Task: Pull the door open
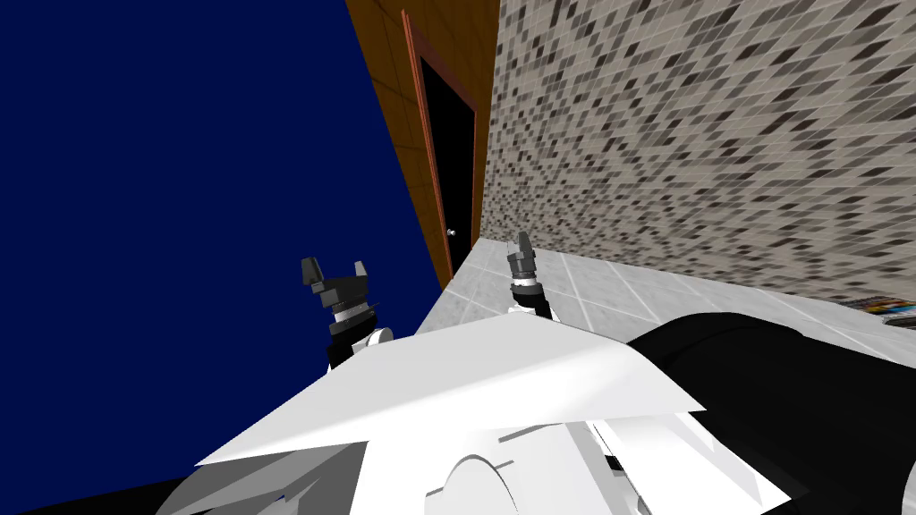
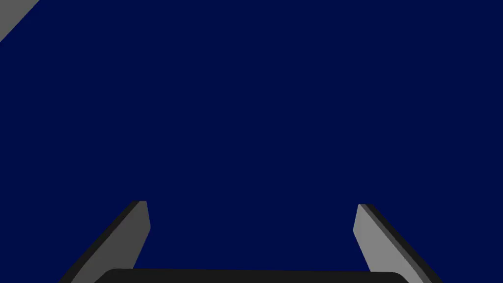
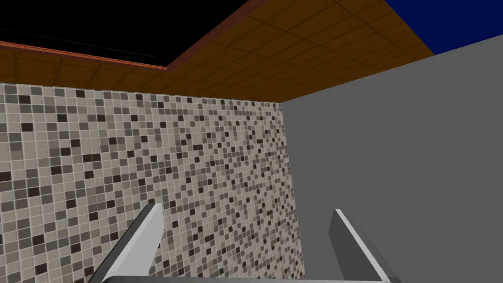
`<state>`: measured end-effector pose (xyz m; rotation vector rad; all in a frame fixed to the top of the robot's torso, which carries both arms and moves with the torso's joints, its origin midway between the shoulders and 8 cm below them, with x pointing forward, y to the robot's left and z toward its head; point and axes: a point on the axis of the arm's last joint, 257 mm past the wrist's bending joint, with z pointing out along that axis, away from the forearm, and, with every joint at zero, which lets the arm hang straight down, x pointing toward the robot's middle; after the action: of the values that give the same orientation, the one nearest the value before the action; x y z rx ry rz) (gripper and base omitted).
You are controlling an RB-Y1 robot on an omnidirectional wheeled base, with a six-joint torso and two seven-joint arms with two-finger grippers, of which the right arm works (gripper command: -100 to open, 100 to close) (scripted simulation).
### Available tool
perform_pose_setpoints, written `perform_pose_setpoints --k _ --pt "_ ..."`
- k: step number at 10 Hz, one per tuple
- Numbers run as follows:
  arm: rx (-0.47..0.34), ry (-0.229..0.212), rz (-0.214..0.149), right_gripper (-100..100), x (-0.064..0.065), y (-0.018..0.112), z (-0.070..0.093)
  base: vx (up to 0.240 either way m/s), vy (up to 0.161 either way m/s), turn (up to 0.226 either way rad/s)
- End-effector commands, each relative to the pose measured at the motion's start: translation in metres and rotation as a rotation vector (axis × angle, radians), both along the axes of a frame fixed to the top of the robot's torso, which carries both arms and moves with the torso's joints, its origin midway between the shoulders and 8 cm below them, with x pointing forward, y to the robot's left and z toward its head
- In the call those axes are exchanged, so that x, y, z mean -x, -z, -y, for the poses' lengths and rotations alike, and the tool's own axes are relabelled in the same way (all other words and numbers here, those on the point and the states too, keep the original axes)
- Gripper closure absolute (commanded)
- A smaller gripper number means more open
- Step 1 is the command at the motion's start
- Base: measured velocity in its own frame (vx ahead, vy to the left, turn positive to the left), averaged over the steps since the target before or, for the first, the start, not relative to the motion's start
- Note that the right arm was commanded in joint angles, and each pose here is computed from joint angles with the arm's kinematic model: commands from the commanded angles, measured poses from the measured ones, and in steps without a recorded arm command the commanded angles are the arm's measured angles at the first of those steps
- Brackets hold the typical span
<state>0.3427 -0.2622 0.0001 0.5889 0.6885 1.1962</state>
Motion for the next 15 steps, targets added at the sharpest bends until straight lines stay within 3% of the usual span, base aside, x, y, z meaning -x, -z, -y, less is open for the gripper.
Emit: perform_pose_setpoints --k 1,7,15 --pt "0.034 0.006 -0.02 -100 -0.006 0.01 -0.005 0.189 0.033 0.038" --pt "0.165 0.026 -0.09 -100 -0.026 0.05 -0.027 0.163 -0.107 0.014" --pt "0.315 0.041 -0.157 -100 -0.044 0.096 -0.052 0.116 -0.073 0.015"
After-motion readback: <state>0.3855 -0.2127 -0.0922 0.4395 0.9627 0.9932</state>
